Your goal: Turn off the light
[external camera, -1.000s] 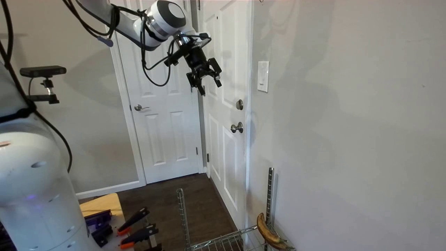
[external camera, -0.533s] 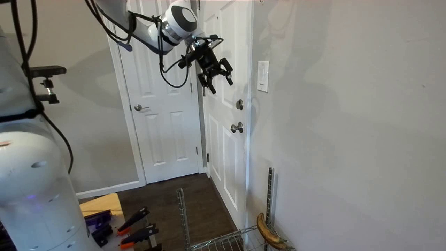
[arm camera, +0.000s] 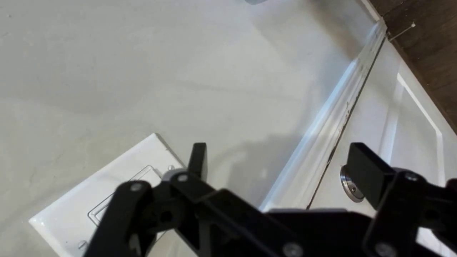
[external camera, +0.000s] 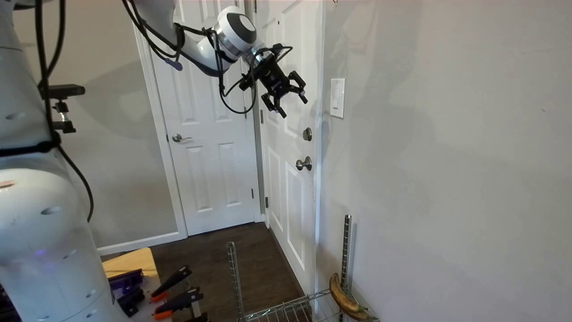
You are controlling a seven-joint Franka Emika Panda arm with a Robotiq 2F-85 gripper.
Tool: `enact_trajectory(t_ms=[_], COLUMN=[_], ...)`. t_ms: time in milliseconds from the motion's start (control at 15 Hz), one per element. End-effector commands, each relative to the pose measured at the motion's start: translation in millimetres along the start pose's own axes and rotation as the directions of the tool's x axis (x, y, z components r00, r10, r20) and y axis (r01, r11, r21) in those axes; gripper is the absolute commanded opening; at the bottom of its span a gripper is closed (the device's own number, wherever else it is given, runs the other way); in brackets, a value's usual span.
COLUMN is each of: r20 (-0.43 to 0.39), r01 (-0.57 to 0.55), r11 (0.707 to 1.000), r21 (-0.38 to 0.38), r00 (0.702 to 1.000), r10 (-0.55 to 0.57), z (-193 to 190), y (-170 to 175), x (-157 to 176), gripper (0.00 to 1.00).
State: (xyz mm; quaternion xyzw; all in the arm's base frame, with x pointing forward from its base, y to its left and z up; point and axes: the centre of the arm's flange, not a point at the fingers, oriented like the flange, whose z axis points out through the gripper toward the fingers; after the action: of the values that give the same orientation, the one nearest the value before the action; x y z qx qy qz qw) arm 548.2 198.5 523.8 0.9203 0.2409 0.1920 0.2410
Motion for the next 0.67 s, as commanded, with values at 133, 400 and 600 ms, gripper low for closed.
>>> enact_trajectory(t_ms=[133,400,600], r20=[-0.045,-0.045,-0.046], r01=[0.011,0.011,0.011], r11=[1.0,1.0,1.0], r21=[-0.025,-0.024,-0.024], r00=[0.999,0.999,0.999], r10=[-0.012,-0.012,-0.012], z=[5.2,7.1,6.9], y=[8.1,8.3,7.8], x=[3.5,3.9,4.0], gripper=[1.0,1.0,1.0])
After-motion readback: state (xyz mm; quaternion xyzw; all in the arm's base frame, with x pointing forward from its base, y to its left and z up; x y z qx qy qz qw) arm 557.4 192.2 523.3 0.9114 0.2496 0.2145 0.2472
